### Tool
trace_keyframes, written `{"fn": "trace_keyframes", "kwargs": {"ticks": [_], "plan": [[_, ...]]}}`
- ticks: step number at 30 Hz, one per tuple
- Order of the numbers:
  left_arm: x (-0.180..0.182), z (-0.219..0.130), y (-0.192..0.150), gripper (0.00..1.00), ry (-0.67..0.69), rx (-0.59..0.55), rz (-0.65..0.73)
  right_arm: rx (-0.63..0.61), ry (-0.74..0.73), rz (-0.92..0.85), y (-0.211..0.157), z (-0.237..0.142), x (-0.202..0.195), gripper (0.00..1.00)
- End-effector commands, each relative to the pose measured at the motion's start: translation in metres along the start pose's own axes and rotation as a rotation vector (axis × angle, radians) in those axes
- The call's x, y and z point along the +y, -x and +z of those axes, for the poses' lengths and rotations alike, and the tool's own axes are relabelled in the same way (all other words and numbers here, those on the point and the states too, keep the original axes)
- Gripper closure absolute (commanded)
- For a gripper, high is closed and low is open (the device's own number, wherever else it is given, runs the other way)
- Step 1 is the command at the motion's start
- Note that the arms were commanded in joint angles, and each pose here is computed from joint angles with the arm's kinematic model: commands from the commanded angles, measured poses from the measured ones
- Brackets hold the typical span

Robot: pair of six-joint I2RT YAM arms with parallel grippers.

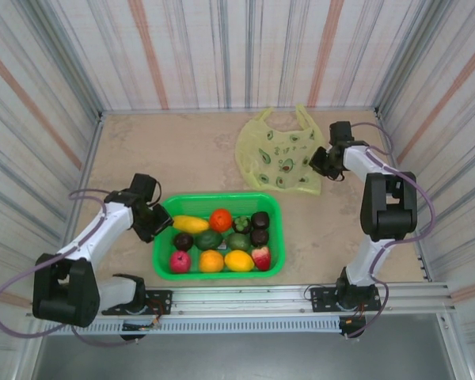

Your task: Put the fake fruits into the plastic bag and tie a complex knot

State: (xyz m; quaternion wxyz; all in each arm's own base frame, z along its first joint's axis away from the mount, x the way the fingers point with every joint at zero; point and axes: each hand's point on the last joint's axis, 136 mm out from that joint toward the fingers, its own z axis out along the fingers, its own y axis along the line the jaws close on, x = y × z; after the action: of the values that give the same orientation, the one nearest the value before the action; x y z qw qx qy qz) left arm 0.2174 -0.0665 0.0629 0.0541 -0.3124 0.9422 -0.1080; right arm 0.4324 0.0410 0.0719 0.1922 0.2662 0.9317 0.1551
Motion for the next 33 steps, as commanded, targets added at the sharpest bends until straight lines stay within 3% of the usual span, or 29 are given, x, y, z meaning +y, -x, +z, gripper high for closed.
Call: {"fn": "trace_keyframes", "kwargs": {"ticks": [1, 11, 18, 21, 25, 28, 33], "plan": [[-0.019, -0.004, 0.022, 0.43, -0.039, -0.048, -0.053, -0.119, -0.034, 0.080, 0.016, -0.032, -0.014, 1.00], [-0.045, 0.010, 0.089, 0.46, -0.010, -0.114, -0.131, -0.430, -0.200, 0.224, 0.022, -0.132, -0.064, 1.00], [-0.085, 0.018, 0.169, 0.44, -0.006, -0.191, -0.137, -0.491, -0.083, 0.175, 0.003, -0.168, -0.047, 1.00], [-0.108, 0.023, 0.202, 0.42, -0.081, -0.193, -0.150, -0.516, 0.011, 0.090, -0.004, -0.182, -0.024, 1.00], [-0.141, 0.002, 0.219, 0.29, -0.128, -0.184, -0.019, -0.526, 0.222, -0.087, -0.012, -0.207, 0.024, 1.00], [-0.134, -0.038, 0.219, 0.15, -0.071, -0.312, 0.034, -0.559, 0.341, -0.206, -0.016, -0.233, 0.060, 1.00], [-0.109, -0.092, 0.203, 0.11, -0.080, -0.439, 0.036, -0.629, 0.482, -0.511, -0.040, -0.281, 0.130, 1.00]]}}
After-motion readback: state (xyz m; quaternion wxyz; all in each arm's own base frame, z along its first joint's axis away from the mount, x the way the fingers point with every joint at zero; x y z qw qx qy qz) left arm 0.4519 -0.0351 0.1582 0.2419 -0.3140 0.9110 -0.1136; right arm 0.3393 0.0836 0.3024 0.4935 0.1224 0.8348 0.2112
